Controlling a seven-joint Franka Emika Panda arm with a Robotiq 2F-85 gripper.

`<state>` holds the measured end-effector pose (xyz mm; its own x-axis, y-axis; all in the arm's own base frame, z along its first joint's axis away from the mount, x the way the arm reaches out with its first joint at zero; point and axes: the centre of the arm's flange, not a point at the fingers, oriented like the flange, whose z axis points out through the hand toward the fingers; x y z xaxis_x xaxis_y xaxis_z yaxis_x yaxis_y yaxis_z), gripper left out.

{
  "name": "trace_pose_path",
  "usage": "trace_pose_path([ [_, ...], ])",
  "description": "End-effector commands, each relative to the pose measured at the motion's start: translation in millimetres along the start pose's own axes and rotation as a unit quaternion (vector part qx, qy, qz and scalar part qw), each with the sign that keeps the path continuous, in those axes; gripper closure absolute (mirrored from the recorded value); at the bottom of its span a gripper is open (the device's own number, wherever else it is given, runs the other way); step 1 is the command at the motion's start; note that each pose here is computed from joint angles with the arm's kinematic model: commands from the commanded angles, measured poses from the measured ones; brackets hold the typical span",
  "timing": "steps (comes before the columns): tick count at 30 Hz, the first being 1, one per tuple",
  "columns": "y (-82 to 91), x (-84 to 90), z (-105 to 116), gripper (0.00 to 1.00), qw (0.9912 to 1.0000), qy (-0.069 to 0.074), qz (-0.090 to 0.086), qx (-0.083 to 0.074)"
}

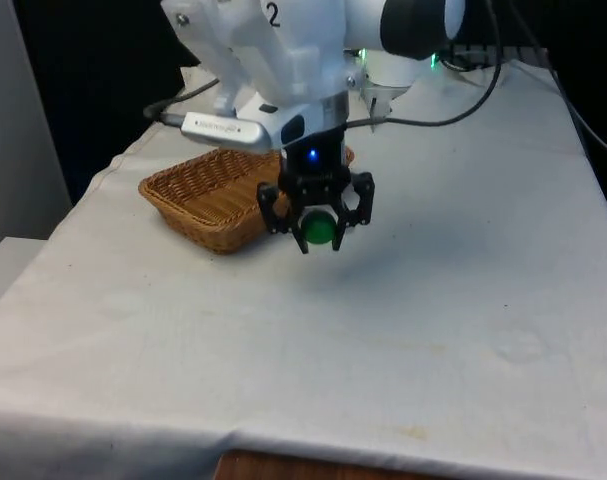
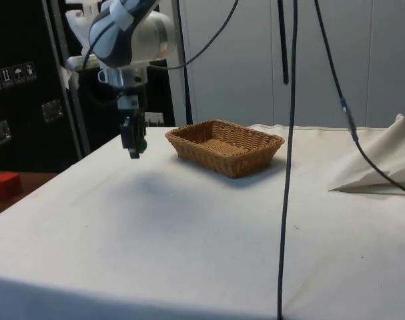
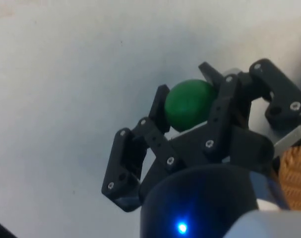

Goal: Pick up the ball and place it into the basket.

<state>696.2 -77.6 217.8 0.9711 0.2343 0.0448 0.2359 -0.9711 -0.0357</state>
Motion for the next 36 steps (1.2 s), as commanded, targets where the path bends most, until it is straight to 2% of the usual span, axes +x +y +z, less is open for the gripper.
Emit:
trace_pose_path([
  [1, -0.3, -3.4, -7.2, 1.0, 0.99999, 0.002, -0.003, -0.003],
  [4, 0.9, -11.1, -22.1, 1.0, 0.99996, 0.004, -0.007, -0.002],
  [5, 0.8, -9.8, -18.2, 1.0, 0.99998, 0.003, -0.005, 0.002],
  [14, 13.8, -35.3, -52.3, 1.0, 0.99989, 0.009, -0.012, -0.003],
  [15, 12.0, -31.8, -46.3, 1.0, 0.99992, 0.006, -0.01, 0.001],
  [18, 17.8, -42.4, -62.8, 1.0, 0.99988, 0.01, -0.012, -0.001],
  [22, 26.4, -54.2, -81.8, 1.0, 0.99988, 0.012, -0.009, 0.002],
  [24, 26.6, -53.5, -81.6, 1.0, 0.99985, 0.014, -0.009, 0.004],
  [28, 33.4, -62.3, -104.0, 1.0, 0.99986, 0.016, -0.005, 0.004],
  [36, 43.0, -69.9, -124.9, 1.0, 0.99977, 0.019, 0.004, 0.008],
])
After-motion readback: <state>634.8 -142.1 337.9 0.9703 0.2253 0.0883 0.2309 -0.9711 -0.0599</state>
